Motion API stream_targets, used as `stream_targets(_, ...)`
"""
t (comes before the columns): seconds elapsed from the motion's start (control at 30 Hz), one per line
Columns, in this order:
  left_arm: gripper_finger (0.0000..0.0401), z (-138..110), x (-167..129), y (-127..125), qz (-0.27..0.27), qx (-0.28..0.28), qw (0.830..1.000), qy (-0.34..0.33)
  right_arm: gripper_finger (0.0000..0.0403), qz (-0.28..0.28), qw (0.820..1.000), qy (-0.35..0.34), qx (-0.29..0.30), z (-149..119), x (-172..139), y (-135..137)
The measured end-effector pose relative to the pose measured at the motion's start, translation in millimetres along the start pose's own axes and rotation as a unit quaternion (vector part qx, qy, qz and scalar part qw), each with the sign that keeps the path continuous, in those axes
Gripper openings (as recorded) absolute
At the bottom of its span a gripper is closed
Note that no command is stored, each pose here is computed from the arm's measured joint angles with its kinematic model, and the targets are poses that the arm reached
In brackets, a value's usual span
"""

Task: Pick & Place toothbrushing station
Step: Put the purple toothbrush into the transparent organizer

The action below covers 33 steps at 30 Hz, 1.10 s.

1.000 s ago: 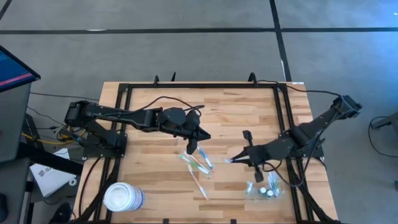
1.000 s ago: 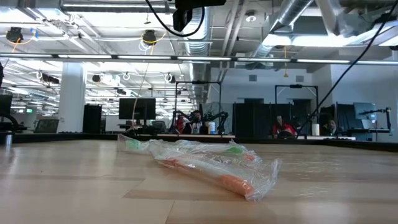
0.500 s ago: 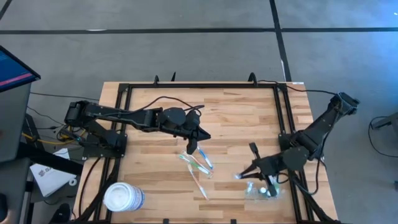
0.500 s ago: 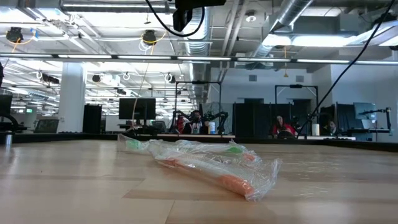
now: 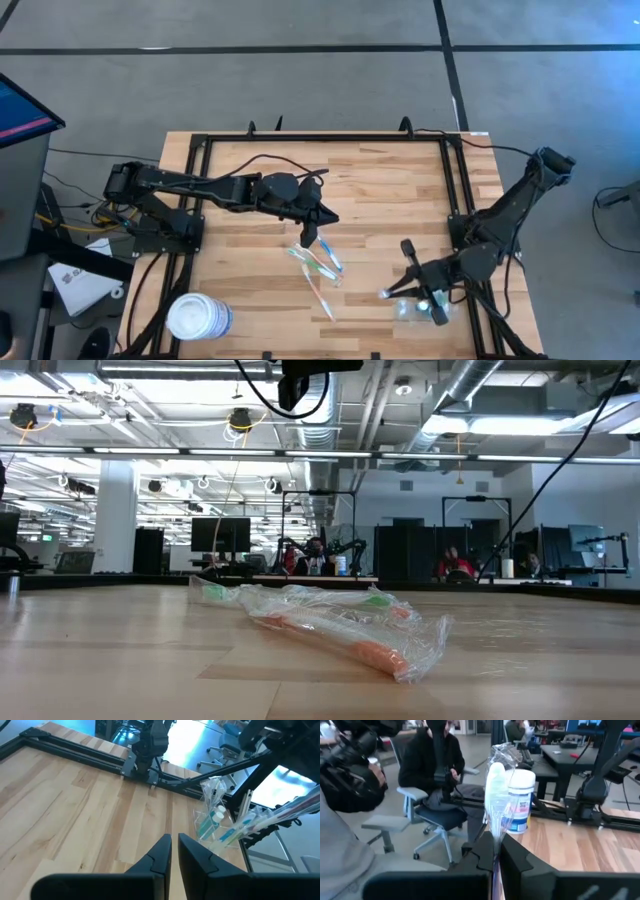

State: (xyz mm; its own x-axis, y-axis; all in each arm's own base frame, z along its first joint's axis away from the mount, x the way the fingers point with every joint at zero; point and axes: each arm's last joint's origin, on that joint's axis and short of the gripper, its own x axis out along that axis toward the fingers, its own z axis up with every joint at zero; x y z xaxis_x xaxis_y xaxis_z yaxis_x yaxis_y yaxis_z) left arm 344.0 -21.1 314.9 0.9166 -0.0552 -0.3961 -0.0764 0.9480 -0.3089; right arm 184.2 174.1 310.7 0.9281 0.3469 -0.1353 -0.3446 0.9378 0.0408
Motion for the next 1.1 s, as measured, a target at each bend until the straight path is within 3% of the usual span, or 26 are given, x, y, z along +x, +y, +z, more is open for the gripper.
stream_targets(0.33,0.0026,0,0,0,0.000,0.000,1.000,0.000,0.0001,0.026,0.999,-0.008,0.025,-22,1,13)
stream_targets(0.77,0.0026,0,0,0,0.003,0.000,1.000,-0.001,0.0001,0.017,0.999,0.024,0.040,-42,14,26)
stream_targets(1.1,0.0026,0,0,0,0.004,0.000,1.000,-0.001,0.0001,-0.028,0.998,0.032,0.040,-49,4,42)
